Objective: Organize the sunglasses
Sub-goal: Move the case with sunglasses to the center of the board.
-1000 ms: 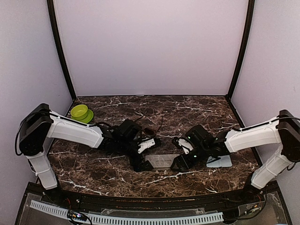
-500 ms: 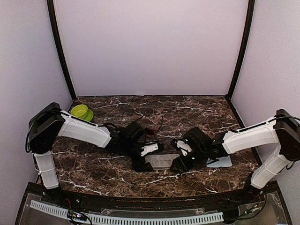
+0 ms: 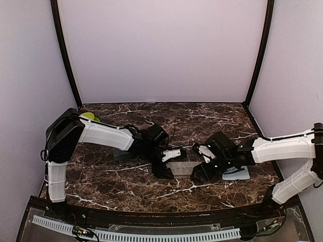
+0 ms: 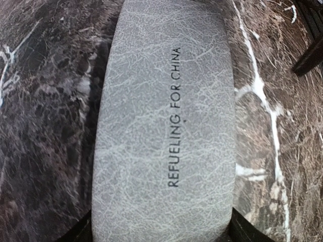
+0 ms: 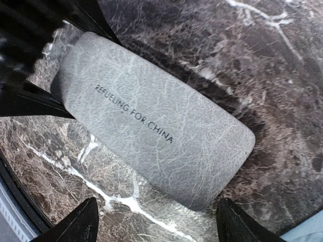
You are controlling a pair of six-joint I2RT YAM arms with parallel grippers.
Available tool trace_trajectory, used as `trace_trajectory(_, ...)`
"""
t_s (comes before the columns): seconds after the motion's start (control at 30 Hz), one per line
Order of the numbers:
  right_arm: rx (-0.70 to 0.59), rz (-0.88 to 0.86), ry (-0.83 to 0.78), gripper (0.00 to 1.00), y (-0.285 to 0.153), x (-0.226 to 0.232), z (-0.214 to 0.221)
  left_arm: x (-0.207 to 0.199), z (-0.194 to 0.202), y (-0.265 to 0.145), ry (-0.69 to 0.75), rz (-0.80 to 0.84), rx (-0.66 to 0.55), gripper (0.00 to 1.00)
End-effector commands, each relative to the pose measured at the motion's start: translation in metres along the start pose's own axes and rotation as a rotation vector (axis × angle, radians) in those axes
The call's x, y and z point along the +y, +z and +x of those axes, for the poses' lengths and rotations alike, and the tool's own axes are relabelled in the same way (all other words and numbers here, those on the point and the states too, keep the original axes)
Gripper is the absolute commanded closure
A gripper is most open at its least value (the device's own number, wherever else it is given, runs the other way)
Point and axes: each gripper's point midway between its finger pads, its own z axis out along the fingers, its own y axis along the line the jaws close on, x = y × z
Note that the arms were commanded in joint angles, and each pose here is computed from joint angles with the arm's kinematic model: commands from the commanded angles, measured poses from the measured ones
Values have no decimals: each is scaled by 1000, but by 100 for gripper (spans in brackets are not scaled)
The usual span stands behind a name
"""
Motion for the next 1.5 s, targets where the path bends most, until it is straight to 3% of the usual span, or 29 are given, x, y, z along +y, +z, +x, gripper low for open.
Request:
trace_trajectory(0.0, -79, 47, 39, 19, -27, -16, -17, 20, -23, -3, 47, 18, -38, 47)
trace_trajectory(0.4, -140, 69, 159, 17, -41, -46, -22, 67, -80, 29, 118, 22, -99, 47)
trace_trajectory(0.63, -129, 65, 169, 17, -37, -47, -19, 81, -85, 38, 130, 35, -98, 42)
trace_trajectory(0.83, -141, 68, 191, 17, -41, -49, -14, 87, -85, 32, 134, 13, -96, 21)
trace_trajectory(1.07, -172, 55, 208, 18, -50, -46, -18, 84, -107, 7, 138, -9, -170, 2)
trace_trajectory(1.27, -186, 67, 213, 20, -51, -48, -21, 78, -124, -40, 98, -70, -261, 1)
trace_trajectory(1.47, -214, 74, 189, 19, -57, -46, -37, 99, -89, -98, -117, -259, -305, 2)
